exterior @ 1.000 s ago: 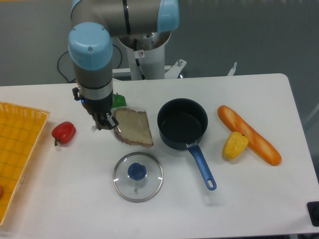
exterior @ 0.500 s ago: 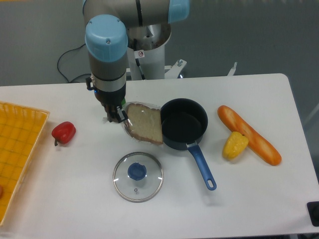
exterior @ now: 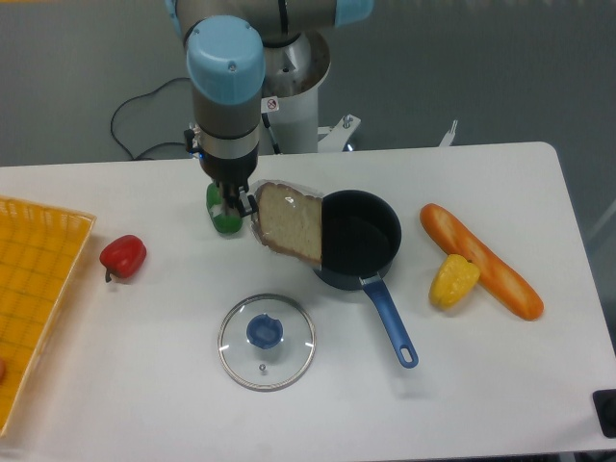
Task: Put the toast in the pot
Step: 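Carry the toast slice toward the black pot and over its rim, then lower the toast into the pot and open the gripper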
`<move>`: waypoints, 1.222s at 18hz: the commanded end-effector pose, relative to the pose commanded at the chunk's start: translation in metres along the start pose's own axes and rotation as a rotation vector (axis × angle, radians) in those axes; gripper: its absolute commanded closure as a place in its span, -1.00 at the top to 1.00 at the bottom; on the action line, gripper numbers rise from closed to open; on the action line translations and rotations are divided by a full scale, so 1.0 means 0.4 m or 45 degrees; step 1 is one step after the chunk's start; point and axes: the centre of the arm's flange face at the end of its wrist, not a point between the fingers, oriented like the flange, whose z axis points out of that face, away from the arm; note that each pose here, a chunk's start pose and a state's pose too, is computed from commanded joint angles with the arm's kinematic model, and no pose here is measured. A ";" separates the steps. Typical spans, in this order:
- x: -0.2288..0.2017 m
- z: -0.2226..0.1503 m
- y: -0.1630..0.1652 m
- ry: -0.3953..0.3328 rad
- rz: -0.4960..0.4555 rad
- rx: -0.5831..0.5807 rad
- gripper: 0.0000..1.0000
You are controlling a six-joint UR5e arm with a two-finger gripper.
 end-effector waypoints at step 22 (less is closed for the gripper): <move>-0.012 0.041 0.084 0.031 0.164 -0.131 -1.00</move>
